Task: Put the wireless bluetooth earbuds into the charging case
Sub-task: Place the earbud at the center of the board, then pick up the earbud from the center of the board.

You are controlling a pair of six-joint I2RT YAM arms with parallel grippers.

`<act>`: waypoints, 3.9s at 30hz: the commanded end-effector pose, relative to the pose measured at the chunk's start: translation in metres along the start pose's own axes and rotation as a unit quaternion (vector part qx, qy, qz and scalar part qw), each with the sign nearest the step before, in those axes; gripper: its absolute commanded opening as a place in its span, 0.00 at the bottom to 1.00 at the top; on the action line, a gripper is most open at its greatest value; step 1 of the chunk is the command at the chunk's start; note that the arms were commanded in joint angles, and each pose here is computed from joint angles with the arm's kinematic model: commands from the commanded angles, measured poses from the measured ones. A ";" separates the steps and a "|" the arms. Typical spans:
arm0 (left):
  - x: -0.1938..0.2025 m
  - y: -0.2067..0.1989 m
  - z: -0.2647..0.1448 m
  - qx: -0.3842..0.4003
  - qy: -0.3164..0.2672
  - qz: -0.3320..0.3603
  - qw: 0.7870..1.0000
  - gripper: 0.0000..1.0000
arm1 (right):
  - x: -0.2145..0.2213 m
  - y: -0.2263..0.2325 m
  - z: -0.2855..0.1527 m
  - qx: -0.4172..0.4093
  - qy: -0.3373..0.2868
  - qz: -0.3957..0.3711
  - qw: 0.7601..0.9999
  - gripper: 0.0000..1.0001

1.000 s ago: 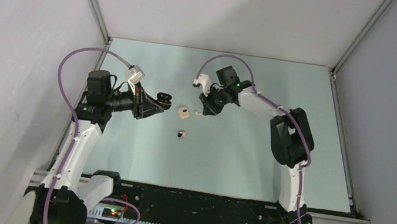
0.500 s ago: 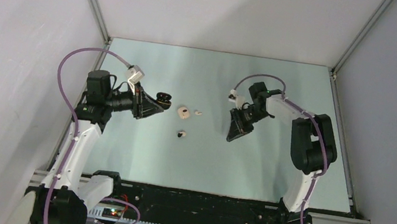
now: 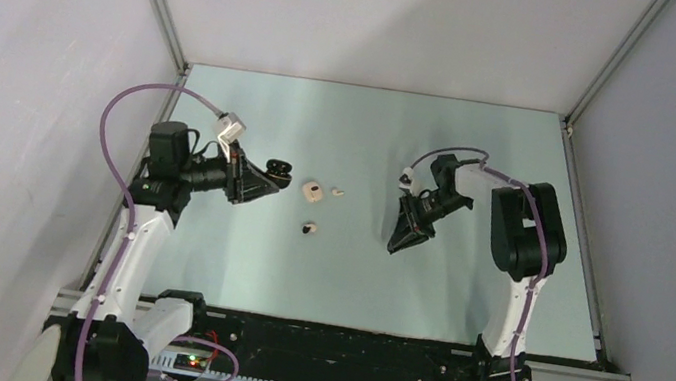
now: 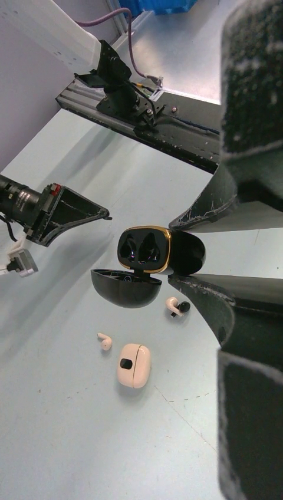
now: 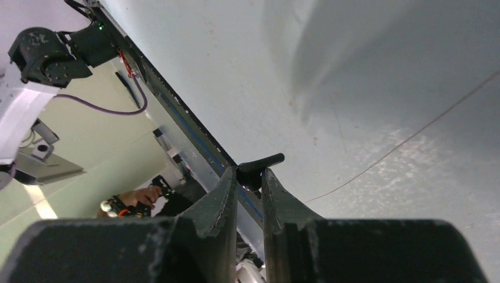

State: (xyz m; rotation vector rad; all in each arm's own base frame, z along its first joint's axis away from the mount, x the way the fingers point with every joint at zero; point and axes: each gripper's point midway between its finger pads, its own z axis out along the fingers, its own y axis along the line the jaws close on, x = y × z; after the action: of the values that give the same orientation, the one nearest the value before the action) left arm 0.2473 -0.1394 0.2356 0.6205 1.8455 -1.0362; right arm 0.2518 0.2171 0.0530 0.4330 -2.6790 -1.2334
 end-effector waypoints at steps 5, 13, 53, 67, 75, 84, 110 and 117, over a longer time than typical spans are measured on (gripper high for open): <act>-0.012 0.003 -0.002 -0.008 -0.014 0.002 1.000 0.00 | 0.001 -0.026 0.004 0.041 -0.004 0.122 0.992 0.08; -0.011 0.005 -0.002 -0.009 -0.012 -0.002 1.000 0.00 | 0.000 -0.036 -0.002 0.109 -0.028 0.163 0.980 0.14; 0.001 0.004 0.000 0.005 -0.005 0.002 1.000 0.00 | -0.030 0.025 -0.071 0.032 -0.073 -0.455 0.887 0.36; 0.005 -0.005 0.000 0.036 -0.003 -0.008 0.999 0.00 | -0.025 -0.006 -0.045 0.087 0.065 -0.780 0.617 0.37; 0.006 -0.007 0.000 0.038 -0.003 -0.010 0.999 0.00 | -0.011 -0.019 -0.027 0.074 0.118 -0.789 0.598 0.37; 0.008 -0.006 0.000 0.035 -0.003 -0.010 0.999 0.00 | 0.001 -0.043 -0.019 0.074 0.168 -0.781 0.597 0.38; 0.010 -0.007 -0.001 0.033 -0.003 -0.009 0.999 0.00 | 0.002 -0.051 0.001 0.073 0.171 -0.746 0.640 0.33; 0.010 -0.006 -0.001 0.032 -0.003 -0.010 0.999 0.00 | 0.002 -0.053 0.003 0.075 0.170 -0.738 0.649 0.28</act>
State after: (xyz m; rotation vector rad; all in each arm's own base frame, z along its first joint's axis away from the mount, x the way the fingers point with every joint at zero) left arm 0.2383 -0.1426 0.2206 0.6030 1.8743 -1.1295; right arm 0.2627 0.1839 0.0160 2.8506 -1.6405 -0.7675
